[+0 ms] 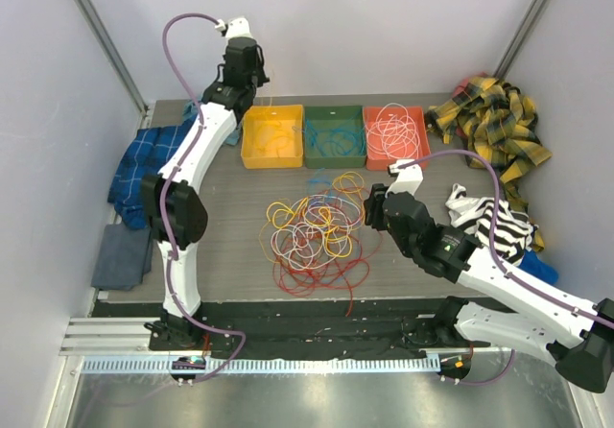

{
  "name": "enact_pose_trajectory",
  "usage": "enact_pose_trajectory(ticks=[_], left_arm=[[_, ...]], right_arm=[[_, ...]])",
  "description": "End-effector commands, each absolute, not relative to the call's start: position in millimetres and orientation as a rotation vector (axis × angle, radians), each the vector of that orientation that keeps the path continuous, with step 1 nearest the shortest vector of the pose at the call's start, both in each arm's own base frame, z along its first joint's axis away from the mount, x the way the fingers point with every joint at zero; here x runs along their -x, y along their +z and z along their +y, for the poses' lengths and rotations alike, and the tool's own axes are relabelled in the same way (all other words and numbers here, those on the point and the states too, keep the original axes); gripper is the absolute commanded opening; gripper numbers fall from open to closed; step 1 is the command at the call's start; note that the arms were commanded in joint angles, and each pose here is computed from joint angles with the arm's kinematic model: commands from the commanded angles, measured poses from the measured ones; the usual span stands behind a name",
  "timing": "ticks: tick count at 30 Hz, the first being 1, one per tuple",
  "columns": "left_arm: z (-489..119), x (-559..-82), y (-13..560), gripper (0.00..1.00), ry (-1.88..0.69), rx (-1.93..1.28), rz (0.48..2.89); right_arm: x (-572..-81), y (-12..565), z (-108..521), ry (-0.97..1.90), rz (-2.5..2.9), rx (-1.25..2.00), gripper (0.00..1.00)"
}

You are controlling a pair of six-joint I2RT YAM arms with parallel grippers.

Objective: Untangle the cables

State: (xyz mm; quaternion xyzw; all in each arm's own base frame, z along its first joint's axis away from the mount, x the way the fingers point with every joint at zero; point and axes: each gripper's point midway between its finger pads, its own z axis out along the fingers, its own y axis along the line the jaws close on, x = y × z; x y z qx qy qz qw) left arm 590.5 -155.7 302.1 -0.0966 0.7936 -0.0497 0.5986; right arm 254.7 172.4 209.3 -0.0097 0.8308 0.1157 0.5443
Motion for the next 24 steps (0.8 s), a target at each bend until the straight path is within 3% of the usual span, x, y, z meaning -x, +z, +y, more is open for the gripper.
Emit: enact_pose_trajectory(ticks=[1,9,18,19,22,23,24], left_arm=[[-151,-585,386,0.0,-0.171,0.24,1.661],[-139,-589,398,0.0,-0.145,0.262,1.613],[-158,-605,320,0.0,-0.186,0.227,1.747],[-163,-603,306,0.23,-0.194,0.201,1.782],[-163,-593,292,0.76,-0.161,0.185,1.813],[-163,-590,292,1.0,-0.159,0.182,1.814],[-158,-587,300,1.0,-0.152,0.191,1.8]], right_arm=[[-258,220,166,0.261,1.936,-0.009,0.45],[-259,217,167,0.252,1.943,0.005,0.45],[-257,215,162,0.248,1.939,-0.008,0.45],[-257,216,162,0.25,1.937,-0.01,0.45],[-258,217,163,0.253,1.937,-0.01,0.45],[-258,217,165,0.259,1.94,-0.008,0.45],[-258,218,166,0.26,1.942,-0.008,0.45]])
